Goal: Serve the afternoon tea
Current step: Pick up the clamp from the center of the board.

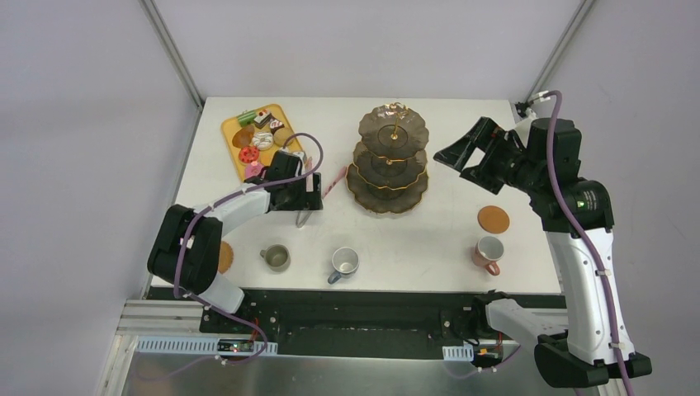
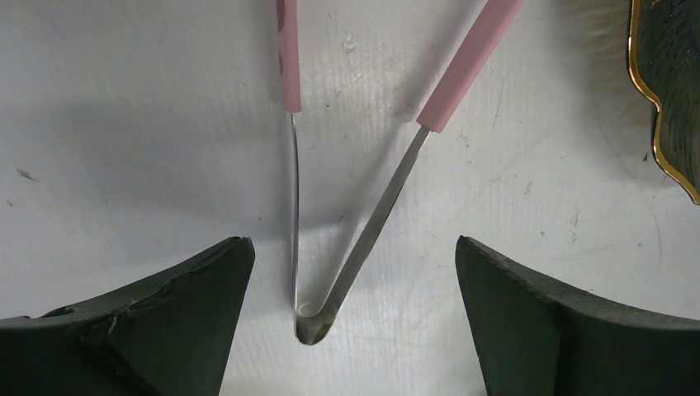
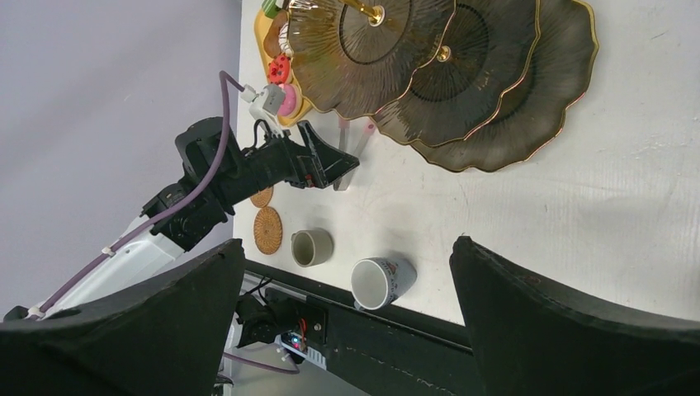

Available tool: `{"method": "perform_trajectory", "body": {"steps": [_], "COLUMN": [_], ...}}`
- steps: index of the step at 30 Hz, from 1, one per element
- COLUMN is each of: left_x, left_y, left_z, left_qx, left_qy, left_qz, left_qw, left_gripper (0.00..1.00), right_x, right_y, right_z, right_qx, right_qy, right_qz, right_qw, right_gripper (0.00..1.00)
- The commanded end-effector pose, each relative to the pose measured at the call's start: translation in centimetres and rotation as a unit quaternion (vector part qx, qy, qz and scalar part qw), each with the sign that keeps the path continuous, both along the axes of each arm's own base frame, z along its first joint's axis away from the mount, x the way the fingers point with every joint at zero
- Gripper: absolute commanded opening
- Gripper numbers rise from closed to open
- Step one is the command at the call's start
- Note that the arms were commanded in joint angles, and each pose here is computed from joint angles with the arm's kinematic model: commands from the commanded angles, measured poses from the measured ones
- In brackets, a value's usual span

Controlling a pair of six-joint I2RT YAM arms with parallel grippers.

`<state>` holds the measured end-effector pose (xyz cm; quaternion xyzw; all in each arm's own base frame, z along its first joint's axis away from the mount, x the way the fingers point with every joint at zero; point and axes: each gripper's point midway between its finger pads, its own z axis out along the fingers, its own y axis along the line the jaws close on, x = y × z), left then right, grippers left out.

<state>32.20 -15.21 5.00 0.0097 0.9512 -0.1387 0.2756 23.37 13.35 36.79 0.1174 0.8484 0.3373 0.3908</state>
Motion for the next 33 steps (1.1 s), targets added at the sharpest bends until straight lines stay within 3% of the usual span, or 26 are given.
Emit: {"method": "perform_trajectory", "body": {"steps": [1, 19, 27, 33], "left_x": [1.7, 1.2, -0.4, -0.6], "left_y": [-0.6, -1.2, -2.1, -4.3], "left_z": [1.1, -1.6, -1.9, -1.2], "left_qx": [0.011, 0.081, 0.05, 0.047], "left_qy": [-0.066, -0.164, -0.161, -0.169], "left_qz": [-0.005, 0.061, 0.151, 0.152], "left_qw": [0.998, 0.981, 0.974, 0.973], "left_gripper": [0.96, 0.72, 0.58, 0.58], "right_x": [-0.6, -1.8, -2.7, -2.5], "right_y": [0.3, 0.4, 0.0, 0.3], "right_z": [0.1, -2.3, -2.9, -2.8], "right_qx": [0.018, 0.021, 0.014, 0.017], "right_qy": [0.008, 0.03, 0.047, 0.052], "right_qz": [0.004, 0.013, 0.006, 0.013], "right_qw": [1.0, 0.999, 0.999, 0.998], "right_gripper": [0.99, 0.99, 0.99, 0.99]}}
